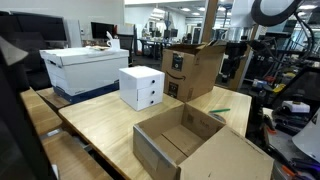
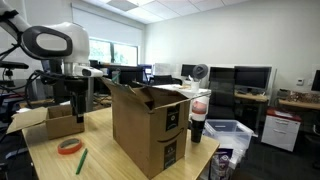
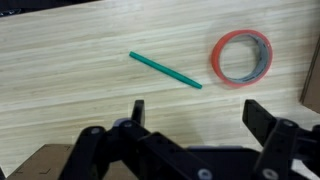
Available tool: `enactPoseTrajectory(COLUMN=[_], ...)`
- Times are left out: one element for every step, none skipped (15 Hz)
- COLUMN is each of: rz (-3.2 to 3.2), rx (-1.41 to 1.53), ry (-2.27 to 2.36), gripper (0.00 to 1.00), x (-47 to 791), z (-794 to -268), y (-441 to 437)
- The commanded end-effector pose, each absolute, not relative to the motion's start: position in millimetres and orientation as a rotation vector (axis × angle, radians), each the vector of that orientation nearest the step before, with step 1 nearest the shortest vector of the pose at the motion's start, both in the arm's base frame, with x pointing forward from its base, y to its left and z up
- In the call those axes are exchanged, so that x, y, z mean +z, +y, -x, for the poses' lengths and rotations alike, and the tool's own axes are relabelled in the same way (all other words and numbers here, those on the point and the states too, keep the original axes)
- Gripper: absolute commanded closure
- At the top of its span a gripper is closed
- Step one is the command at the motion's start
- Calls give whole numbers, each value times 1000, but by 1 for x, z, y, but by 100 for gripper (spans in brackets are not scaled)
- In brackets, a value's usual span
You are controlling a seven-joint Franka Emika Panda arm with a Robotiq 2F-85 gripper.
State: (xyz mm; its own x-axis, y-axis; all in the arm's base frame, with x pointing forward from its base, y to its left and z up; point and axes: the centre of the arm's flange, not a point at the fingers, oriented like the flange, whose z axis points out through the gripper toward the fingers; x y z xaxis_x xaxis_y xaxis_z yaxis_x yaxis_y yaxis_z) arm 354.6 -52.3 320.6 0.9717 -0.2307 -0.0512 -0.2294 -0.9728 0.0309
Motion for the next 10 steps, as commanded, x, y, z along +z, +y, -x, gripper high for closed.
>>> enactPoseTrajectory(rz=[-3095, -3095, -3095, -3095, -3095, -3088, -3082, -3075, -3074, -3068], rx=[-86, -87, -87, -87, -87, -77, -78, -78, -76, -86], ry=[-361, -361, -361, -361, -361, -384, -400, -433, -448, -468], gripper=[0, 0, 0, 0, 0, 0, 0, 0, 0, 0], x=[321, 321, 321, 321, 321, 318, 312, 299, 297, 291], z=[-355, -355, -355, -355, -355, -355, -354, -351, -351, -350], y=[-52, -52, -52, -52, -52, -52, -49, -45, -45, -43])
